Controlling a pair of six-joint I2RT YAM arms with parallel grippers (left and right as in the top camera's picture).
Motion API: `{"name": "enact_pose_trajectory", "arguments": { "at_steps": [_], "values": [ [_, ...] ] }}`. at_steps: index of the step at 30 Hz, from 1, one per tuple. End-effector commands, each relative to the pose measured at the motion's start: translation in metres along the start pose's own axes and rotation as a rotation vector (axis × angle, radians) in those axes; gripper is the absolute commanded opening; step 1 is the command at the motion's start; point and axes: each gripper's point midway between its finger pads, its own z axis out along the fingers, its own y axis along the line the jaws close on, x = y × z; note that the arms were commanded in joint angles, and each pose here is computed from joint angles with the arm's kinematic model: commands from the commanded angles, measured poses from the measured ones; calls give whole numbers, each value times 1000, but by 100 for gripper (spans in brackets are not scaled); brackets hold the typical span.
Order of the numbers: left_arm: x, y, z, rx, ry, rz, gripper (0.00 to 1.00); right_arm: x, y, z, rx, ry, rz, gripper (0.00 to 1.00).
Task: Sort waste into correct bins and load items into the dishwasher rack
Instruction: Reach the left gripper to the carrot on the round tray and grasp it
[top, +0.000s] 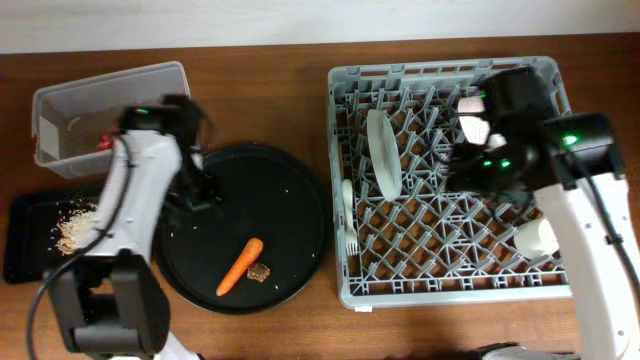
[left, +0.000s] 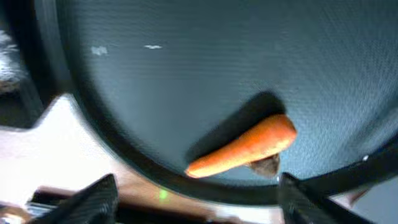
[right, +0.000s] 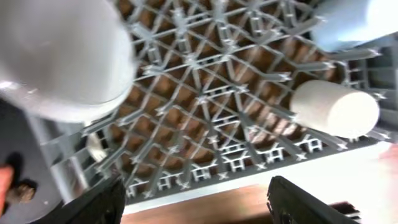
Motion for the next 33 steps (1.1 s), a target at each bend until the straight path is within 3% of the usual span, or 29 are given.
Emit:
{"name": "enact_pose_trajectory", "arguments": {
  "at_steps": [1, 5, 7, 11, 14, 18, 20, 23, 26, 33],
  "values": [
    [29, -32, 36, -26, 43, 147, 86, -4, -27, 4, 38, 16, 5, 76],
    [47, -51, 68, -47, 44, 239, 87, -4, -36, 7, 50, 25, 22, 76],
    [51, -55, 79, -49, 39, 261, 92, -3, -36, 8, 51, 29, 19, 77],
    [55, -56, 98, -48, 29, 229, 91, -1, -36, 12, 53, 39, 17, 77],
    [54, -56, 108, -39, 9, 227, 62, 3, -37, 18, 60, 61, 15, 76],
    [50, -59, 109, -31, -8, 227, 43, 5, -38, 21, 63, 72, 14, 76],
    [47, -59, 109, -36, -23, 227, 25, 6, -38, 21, 63, 72, 14, 76],
    [35, -56, 101, -46, -58, 212, 6, 6, -38, 21, 63, 73, 14, 76],
    [18, -53, 84, -30, -90, 172, 0, 6, -38, 21, 63, 73, 14, 76],
    [-37, 3, 9, 4, -231, -56, 1, 7, -38, 21, 65, 79, 6, 76]
  ]
}}
